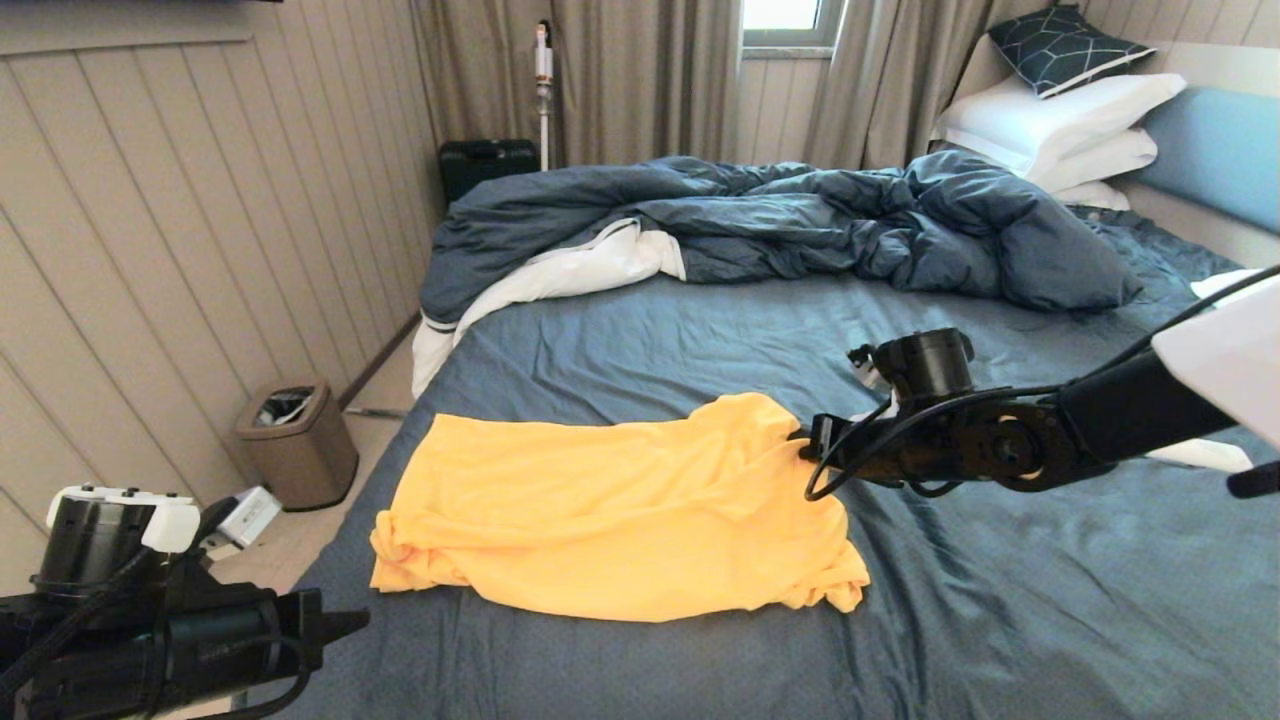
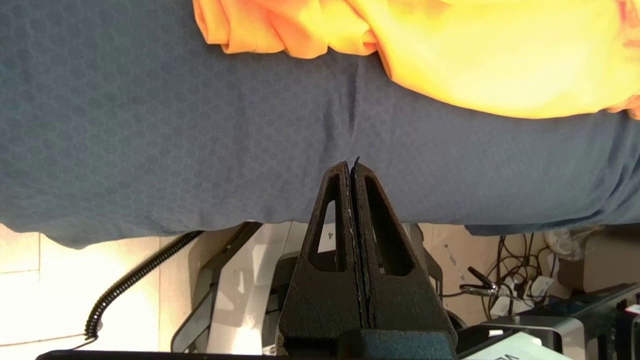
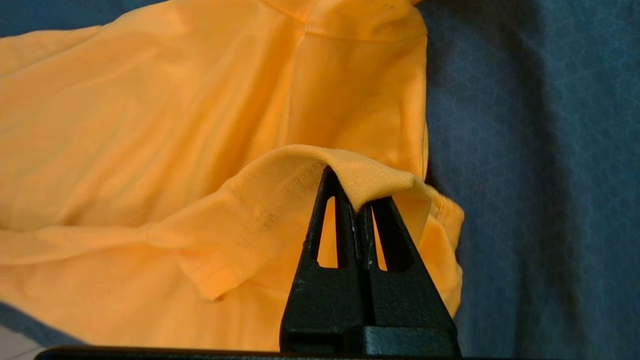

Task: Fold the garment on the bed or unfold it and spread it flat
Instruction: Fold the yellow T-shirt

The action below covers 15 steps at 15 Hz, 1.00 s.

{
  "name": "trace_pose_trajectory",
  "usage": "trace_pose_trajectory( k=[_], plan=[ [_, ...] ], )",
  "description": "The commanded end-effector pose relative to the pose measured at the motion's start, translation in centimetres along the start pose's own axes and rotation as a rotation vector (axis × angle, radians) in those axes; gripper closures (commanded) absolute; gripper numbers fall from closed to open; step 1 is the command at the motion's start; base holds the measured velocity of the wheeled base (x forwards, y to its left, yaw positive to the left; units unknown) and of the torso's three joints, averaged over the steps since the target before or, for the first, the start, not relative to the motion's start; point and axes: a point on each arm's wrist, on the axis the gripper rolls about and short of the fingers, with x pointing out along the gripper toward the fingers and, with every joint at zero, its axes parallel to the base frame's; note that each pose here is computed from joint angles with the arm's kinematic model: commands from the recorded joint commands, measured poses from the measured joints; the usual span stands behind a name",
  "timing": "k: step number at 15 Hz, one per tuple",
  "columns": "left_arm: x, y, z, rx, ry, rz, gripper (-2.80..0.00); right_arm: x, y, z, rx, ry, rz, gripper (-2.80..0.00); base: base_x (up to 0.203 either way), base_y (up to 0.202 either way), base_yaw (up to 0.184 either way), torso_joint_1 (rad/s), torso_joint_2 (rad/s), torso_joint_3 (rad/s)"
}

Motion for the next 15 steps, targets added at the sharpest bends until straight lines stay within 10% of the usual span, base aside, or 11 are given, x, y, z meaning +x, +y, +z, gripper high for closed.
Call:
trace_pose_trajectory(
  k=[1, 5, 6, 15],
  plan=[
    [-0.5, -0.3, 0.2, 0.008, -0.024, -0.011, 0.00, 1.2, -0.3, -0.3, 0.005, 0.014, -0.014, 0.00, 0.000, 0.000, 0.000, 0.000, 0.00, 0.000],
    [-1.0, -0.4, 0.0, 0.003, -0.012, -0.005, 0.00, 1.8, -0.3, -1.2, -0.004, 0.043, -0.019, 0.00, 0.000, 0.000, 0.000, 0.000, 0.00, 0.000],
    [-1.1, -0.4, -0.1, 0.004, -0.013, -0.004, 0.00, 1.7, -0.2, -1.2, -0.005, 0.041, -0.024, -2.80, 0.000, 0.000, 0.000, 0.000, 0.00, 0.000],
    [-1.4, -0.6, 0.1, 0.006, -0.016, -0.008, 0.00, -2.6, 1.5, -0.5, -0.048, 0.014, 0.005, -2.80, 0.000, 0.000, 0.000, 0.000, 0.00, 0.000]
  ],
)
